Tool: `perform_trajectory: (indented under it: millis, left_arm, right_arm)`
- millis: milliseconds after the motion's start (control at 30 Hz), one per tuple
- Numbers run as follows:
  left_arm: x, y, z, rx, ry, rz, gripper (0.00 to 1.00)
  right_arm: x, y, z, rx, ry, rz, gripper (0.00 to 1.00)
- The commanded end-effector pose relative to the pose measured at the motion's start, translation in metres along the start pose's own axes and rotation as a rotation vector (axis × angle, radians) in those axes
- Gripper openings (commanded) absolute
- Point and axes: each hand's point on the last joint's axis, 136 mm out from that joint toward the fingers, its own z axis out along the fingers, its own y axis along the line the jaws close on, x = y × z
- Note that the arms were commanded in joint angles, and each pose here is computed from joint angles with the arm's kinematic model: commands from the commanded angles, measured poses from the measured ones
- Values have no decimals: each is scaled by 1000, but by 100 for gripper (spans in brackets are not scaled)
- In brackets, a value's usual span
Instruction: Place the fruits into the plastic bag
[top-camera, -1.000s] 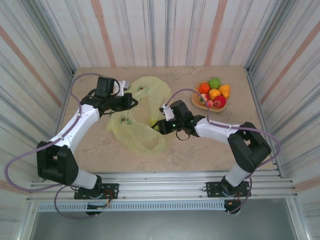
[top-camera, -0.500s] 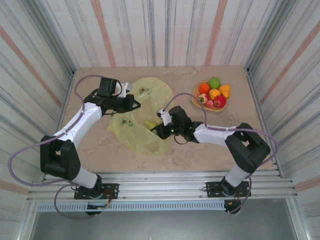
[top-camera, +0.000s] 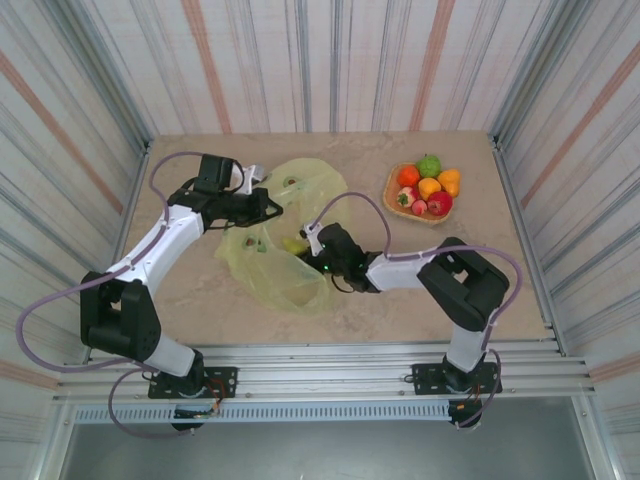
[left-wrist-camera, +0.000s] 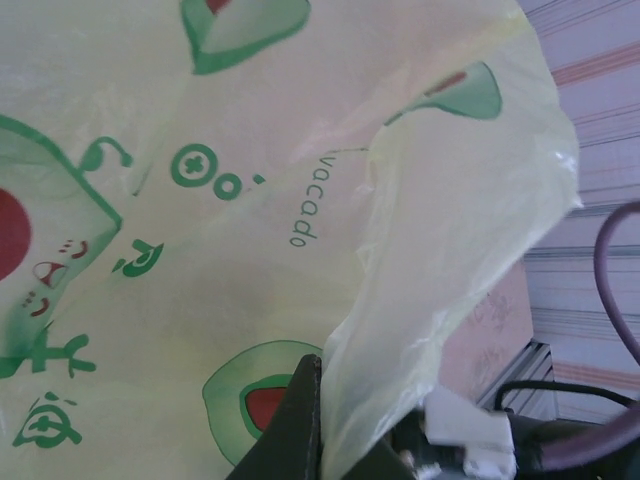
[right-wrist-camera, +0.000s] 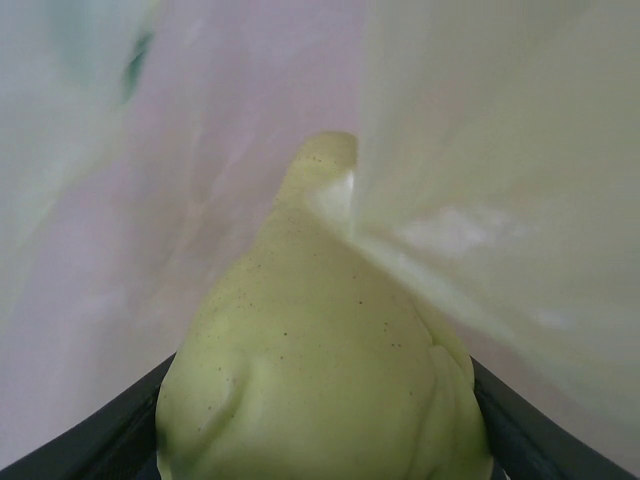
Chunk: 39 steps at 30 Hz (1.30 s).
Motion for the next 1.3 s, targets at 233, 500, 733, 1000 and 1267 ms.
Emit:
perform_trajectory:
  millis: [233, 500, 733, 1000, 1267]
  left_arm:
    - [1, -25, 3, 101, 13, -5, 0]
    - [2, -25, 10, 134, 23, -37, 0]
    - [-1, -22, 8, 144, 19, -59, 0]
    - [-5, -20, 4, 146, 5, -68, 0]
    - [-8, -9, 1, 111, -12, -69, 0]
  right_arm:
    - [-41, -26, 14, 213, -206, 294, 49]
    - [-44, -17, 30, 170, -155, 439, 56]
    - [-68, -1, 38, -2, -146, 521, 72]
    - [-70, 25, 44, -235, -87, 524, 84]
    - [-56, 7, 15, -139, -54, 452, 76]
